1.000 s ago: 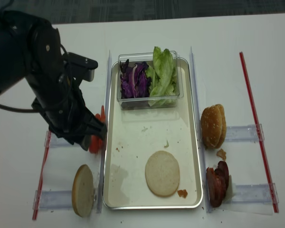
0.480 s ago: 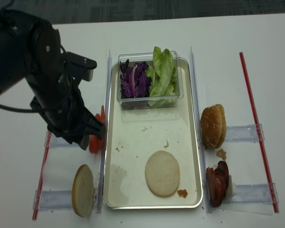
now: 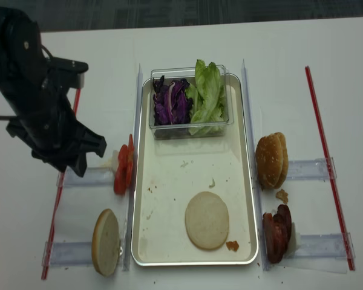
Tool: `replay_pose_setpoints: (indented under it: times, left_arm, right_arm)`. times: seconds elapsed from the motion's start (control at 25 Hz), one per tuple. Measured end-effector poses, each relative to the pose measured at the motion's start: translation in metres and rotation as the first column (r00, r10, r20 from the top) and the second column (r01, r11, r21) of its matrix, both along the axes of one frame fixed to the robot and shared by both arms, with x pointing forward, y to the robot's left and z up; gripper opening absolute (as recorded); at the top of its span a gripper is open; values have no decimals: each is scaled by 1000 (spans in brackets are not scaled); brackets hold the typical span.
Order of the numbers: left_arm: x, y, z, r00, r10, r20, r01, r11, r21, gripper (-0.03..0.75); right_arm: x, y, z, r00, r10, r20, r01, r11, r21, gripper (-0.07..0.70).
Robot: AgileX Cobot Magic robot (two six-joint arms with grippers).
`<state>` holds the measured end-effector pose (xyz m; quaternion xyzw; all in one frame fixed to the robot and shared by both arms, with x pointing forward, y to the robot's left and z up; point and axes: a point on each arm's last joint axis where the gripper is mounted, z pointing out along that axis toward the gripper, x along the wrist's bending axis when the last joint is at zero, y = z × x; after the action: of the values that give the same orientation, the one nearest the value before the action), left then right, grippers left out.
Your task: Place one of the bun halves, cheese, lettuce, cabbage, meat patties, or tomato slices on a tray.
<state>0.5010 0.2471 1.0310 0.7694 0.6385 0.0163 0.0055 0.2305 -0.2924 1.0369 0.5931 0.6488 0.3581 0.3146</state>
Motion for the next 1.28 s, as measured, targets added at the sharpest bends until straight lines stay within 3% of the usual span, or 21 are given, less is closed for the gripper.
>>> replay_pose_setpoints:
  times: [0.32, 0.4, 0.68, 0.84, 1.28]
  left_arm:
    - [5, 51, 0, 987, 160, 0, -160, 987, 1, 277]
    - [5, 57, 0, 983, 181, 0, -181, 983, 3, 277]
    - [5, 58, 0, 988, 154, -3, -154, 988, -9, 281]
    - [1, 55, 4, 991, 135, 7, -135, 990, -41, 328]
    - [-56, 54, 30, 985, 127, 120, -120, 991, -63, 349]
  right_arm:
    - [0, 0, 0, 1000, 0, 0, 0, 1000, 0, 409]
    - [0, 0, 0, 1000, 0, 0, 0, 1000, 0, 409]
    - [0, 0, 0, 1000, 0, 0, 0, 1000, 0, 409]
    - [0, 0, 0, 1000, -1, 0, 1, 1000, 1, 409]
    - [0, 0, 0, 1000, -1, 0, 1, 1000, 1, 409]
